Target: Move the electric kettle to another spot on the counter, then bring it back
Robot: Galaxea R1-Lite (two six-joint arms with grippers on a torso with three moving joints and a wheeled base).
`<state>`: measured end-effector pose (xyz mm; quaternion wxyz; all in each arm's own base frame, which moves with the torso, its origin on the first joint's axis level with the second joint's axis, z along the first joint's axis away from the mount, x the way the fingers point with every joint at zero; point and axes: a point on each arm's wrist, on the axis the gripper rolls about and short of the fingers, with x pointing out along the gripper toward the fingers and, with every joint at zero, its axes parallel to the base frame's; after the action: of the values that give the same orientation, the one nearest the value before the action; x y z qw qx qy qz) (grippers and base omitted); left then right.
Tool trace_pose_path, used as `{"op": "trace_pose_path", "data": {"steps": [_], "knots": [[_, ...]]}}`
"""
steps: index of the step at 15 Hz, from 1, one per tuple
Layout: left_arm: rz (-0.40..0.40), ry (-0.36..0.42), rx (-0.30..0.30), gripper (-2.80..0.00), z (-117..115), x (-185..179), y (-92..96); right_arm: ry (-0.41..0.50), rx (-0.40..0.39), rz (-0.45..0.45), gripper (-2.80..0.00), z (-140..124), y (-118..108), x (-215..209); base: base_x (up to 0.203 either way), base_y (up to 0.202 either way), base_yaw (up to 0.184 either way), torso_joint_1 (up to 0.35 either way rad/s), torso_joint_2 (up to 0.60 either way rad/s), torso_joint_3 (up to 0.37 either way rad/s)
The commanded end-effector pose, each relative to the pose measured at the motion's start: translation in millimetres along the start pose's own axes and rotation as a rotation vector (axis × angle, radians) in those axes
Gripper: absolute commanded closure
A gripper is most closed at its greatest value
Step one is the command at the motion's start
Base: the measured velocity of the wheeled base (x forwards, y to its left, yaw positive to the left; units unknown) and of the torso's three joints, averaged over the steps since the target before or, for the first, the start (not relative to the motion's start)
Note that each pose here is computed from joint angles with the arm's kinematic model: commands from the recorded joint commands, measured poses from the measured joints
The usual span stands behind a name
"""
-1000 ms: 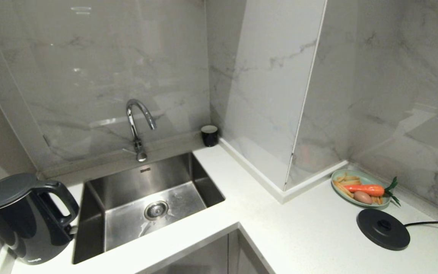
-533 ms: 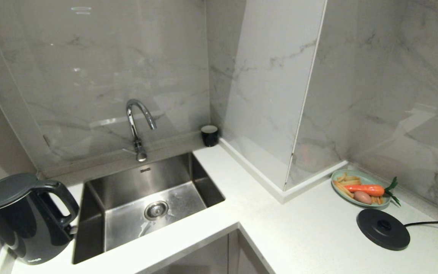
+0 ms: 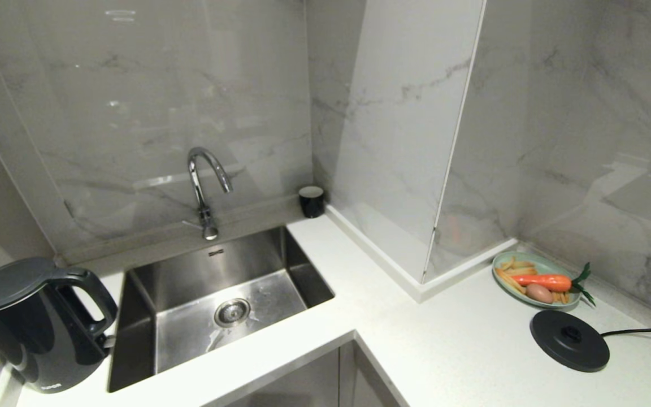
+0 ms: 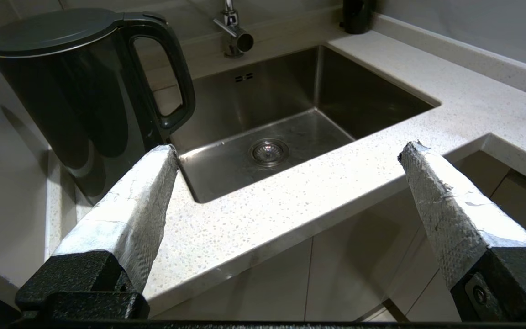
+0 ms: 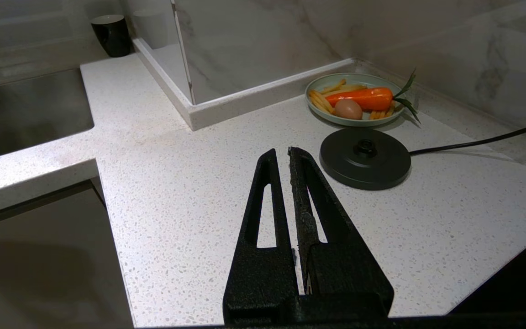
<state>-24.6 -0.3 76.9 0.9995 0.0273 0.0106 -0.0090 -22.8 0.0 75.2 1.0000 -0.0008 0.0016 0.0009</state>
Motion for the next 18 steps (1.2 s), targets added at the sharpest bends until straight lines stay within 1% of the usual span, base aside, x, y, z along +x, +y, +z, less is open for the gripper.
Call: {"op": "trace_pose_path", "data": {"steps": [1,7,8,18], "knots": [[0.000,0.003,0.000,-2.80,0.0,0.2,0.0,0.001,0.000,0.000,0.00,0.0,0.0,0.1,0.000,0.000,0.000,0.000,0.00,0.000],[-0.001,0.001,0.004,-2.80,0.1,0.2,0.0,0.001,0.000,0.000,0.00,0.0,0.0,0.1,0.000,0.000,0.000,0.000,0.00,0.000],[-0.001,0.001,0.004,0.00,0.2,0.2,0.0,0.001,0.000,0.000,0.00,0.0,0.0,0.1,0.000,0.000,0.000,0.000,0.00,0.000],[-0.003,0.006,0.004,0.00,0.0,0.1,-0.1,0.000,-0.001,0.000,0.00,0.0,0.0,0.0,0.000,0.000,0.000,0.000,0.00,0.000]]}}
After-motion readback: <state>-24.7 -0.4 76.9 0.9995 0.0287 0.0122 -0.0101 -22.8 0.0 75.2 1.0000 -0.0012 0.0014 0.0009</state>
